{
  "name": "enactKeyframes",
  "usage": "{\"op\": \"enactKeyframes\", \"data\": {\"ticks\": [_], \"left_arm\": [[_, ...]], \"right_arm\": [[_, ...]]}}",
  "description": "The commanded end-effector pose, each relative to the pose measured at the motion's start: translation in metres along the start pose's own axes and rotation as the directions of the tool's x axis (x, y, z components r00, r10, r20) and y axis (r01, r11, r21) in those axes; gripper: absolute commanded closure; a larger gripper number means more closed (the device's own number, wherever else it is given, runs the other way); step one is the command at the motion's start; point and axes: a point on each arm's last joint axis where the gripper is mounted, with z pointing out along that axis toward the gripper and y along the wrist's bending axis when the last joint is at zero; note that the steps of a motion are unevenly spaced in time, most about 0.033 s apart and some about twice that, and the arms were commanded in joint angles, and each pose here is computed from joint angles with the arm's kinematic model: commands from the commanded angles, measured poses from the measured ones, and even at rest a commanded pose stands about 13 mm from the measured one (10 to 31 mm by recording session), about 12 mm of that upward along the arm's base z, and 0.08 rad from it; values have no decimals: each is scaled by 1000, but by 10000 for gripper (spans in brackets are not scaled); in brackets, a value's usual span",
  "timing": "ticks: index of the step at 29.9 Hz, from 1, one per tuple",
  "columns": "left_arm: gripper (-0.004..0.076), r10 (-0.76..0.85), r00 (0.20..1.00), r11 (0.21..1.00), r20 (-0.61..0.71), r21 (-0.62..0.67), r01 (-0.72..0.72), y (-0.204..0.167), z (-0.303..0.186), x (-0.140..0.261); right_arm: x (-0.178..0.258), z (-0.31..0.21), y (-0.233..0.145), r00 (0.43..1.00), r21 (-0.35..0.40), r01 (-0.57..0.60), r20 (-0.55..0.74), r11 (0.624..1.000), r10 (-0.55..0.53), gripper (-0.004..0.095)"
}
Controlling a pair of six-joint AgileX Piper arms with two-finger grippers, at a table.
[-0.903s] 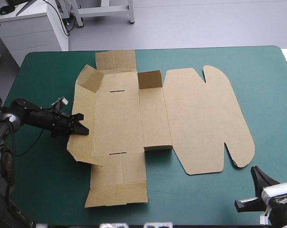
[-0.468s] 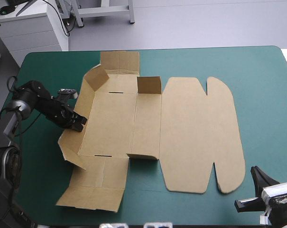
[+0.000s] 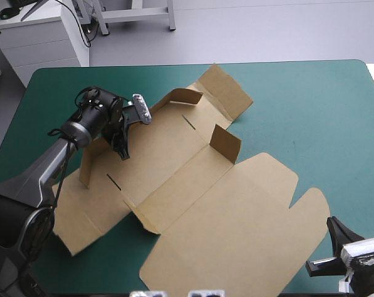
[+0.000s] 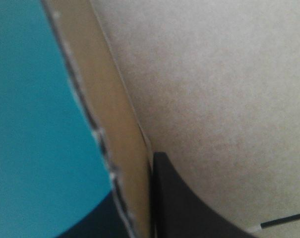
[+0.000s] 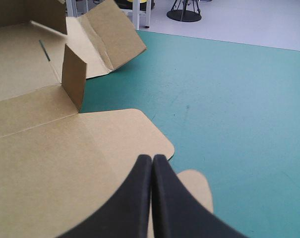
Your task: Fold the box
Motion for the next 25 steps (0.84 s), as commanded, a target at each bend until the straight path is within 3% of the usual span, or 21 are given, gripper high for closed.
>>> {"op": "enactKeyframes", "data": {"ticks": [1,7,17,21,25], "left_arm": [[731,166,980,943,111,-309,-124,17,-38,-21],[731,358,924,805,132,-544,-234,21,-54,-46],[731,417,905,799,82,-508,-322,-8,-53,-64],[731,354,931,799,91,-546,-250,-25,-62,-78],[731,362,930,729,61,-641,-241,-42,-77,-93]], "right_arm": [[-14,-9,-1,993,31,6,117,1000,-9,922],[-14,-9,-1,993,31,6,117,1000,-9,922],[-14,-9,-1,993,31,6,117,1000,-9,922],[-14,-9,-1,993,31,6,117,1000,-9,922],[-14,-9,-1,993,31,6,117,1000,-9,922]]}}
